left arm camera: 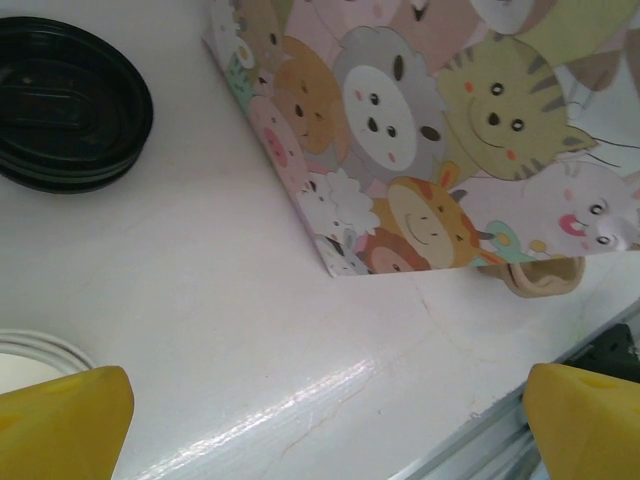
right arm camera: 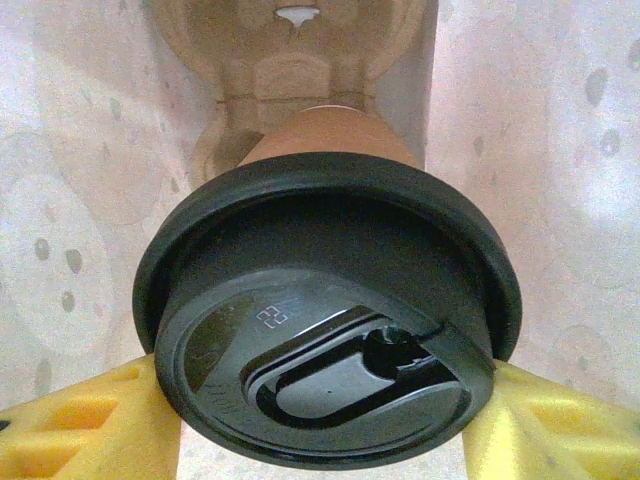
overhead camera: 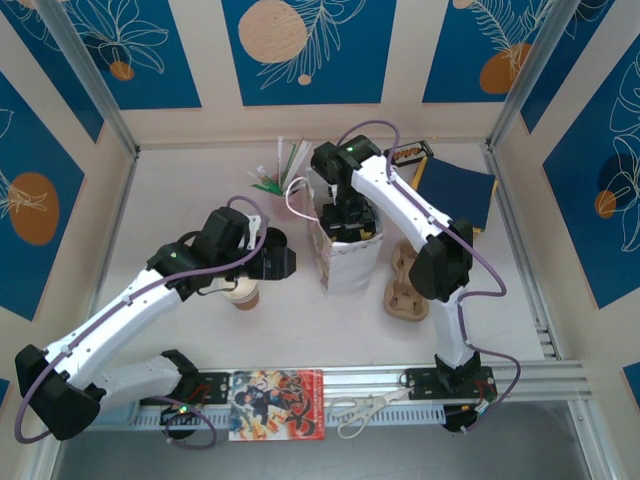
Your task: Pack the takeout coffee
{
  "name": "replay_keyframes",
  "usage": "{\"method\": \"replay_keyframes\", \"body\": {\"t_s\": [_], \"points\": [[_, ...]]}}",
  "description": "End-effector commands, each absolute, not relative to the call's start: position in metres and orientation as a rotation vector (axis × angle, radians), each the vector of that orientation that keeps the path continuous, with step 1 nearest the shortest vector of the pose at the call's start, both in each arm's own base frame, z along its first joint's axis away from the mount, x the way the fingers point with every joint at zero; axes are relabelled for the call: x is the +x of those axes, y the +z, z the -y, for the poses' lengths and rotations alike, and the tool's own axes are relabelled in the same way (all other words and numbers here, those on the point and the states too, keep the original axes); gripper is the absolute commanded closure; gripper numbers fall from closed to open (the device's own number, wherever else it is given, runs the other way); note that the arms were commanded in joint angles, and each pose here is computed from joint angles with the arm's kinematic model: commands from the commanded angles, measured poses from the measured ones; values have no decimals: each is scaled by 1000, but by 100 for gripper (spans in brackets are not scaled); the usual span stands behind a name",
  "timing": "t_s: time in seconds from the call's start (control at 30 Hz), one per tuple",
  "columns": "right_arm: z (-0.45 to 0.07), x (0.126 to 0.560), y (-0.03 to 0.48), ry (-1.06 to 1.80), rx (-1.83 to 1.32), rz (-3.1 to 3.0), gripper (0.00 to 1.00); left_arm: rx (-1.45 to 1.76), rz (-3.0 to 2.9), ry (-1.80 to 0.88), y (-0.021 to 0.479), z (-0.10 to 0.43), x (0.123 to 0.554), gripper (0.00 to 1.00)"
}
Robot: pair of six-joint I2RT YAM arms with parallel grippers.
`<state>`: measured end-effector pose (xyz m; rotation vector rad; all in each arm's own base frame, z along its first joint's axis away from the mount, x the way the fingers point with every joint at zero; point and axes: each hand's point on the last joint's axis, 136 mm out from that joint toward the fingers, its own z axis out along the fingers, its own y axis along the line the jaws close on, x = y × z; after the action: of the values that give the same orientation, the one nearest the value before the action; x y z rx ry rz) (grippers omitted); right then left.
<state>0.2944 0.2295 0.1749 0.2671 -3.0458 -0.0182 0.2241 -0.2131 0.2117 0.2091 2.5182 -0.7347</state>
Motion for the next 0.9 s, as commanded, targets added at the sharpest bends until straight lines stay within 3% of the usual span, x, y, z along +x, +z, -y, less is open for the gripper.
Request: {"method": "replay_keyframes", "body": {"t_s": [0.0,0.87], "points": [[-228,290,179,-46,273,3029,35,182,-2503,-651,216,199,230,0],[-224,286,189,-102,259,3027,35,102,-2513,-664,209,196,239,0]]}}
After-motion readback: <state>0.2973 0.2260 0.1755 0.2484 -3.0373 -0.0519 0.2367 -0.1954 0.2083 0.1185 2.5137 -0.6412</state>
